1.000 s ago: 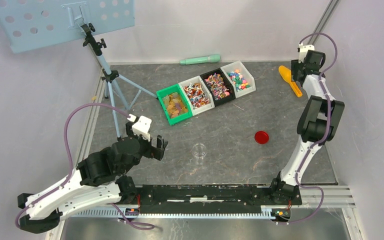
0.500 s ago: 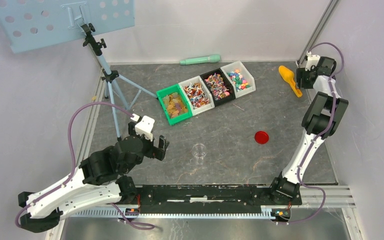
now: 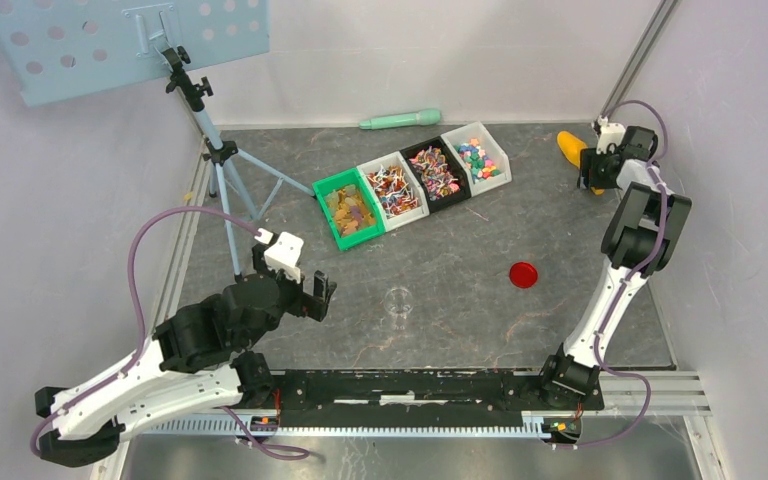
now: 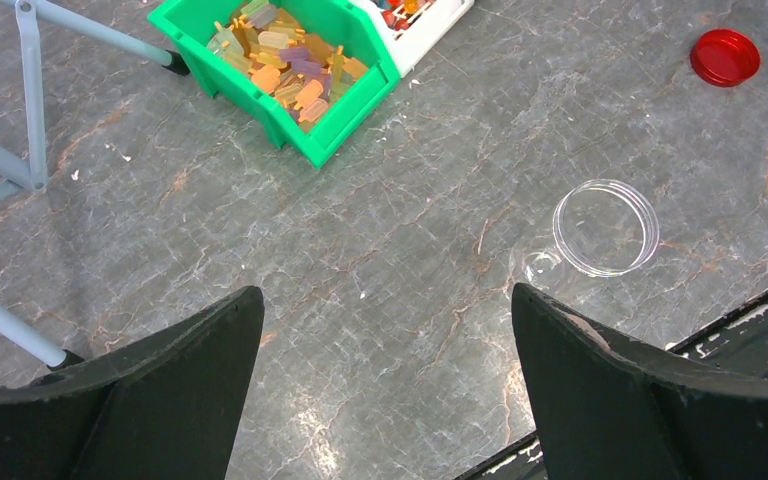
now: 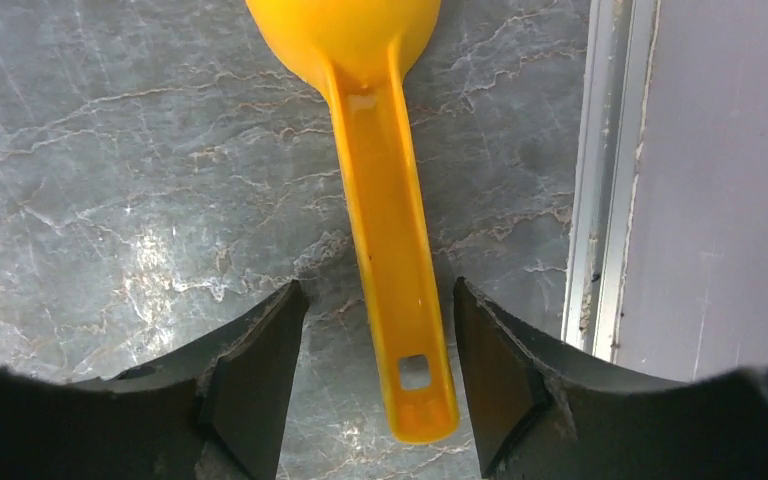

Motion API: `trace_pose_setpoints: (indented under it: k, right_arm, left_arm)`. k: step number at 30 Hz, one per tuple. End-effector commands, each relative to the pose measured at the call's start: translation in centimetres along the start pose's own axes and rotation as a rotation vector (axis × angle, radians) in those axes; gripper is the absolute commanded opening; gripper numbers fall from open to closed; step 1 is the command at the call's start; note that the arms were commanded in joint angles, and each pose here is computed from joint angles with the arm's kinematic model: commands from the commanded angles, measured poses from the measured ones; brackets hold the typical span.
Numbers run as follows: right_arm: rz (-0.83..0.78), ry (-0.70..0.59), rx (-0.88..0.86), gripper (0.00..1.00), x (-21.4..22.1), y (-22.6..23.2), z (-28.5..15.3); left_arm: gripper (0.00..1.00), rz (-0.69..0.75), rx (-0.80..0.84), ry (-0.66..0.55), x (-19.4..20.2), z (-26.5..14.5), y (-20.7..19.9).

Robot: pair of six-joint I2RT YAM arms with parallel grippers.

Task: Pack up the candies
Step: Pick up the spatula from the center of the board.

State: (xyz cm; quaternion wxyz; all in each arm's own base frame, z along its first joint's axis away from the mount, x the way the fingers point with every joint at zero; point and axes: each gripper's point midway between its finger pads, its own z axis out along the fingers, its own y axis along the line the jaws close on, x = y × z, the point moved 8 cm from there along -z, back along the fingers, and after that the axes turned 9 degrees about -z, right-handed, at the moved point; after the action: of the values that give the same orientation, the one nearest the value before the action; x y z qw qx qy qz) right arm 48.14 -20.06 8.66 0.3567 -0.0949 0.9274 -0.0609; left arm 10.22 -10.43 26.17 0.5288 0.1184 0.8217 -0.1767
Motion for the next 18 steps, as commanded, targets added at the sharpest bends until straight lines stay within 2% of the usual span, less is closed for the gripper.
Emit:
trace_pose_setpoints:
  k: [1,4,6,9,15,18]
  right_arm:
    - [-0.024,-0.02,0.019,0.62,0.2,-0.2,0.0]
    - [-0.03,-0.025,0.029,0.55,0.0,-0.3,-0.2]
    - [-0.033,-0.038,0.042,0.37,-0.4,-0.4,-0.6]
    - [-0.034,-0.059,0.073,0.23,-1.2,-0.8,-1.8]
    - [0.001,-0.126,0.174,0.11,-4.0,-1.6,-6.4]
    - [0.026,-0.179,0.182,0.1,-5.6,-1.4,-9.5]
  left_arm:
    - [1.0,0.013,0.024,-0.039,-0.6,-0.2,-0.1]
    - [1.0,0.009,0.023,-0.046,-0.7,-0.3,0.0]
    - [1.0,0.009,0.022,-0.046,-0.7,-0.3,0.0]
    - [1.0,0.009,0.024,-0.046,-0.7,-0.3,0.0]
    - [1.0,0.008,0.026,-0.048,-0.7,-0.3,0.0]
    - [1.0,0.006,0.027,-0.049,-0.7,-0.4,0.0]
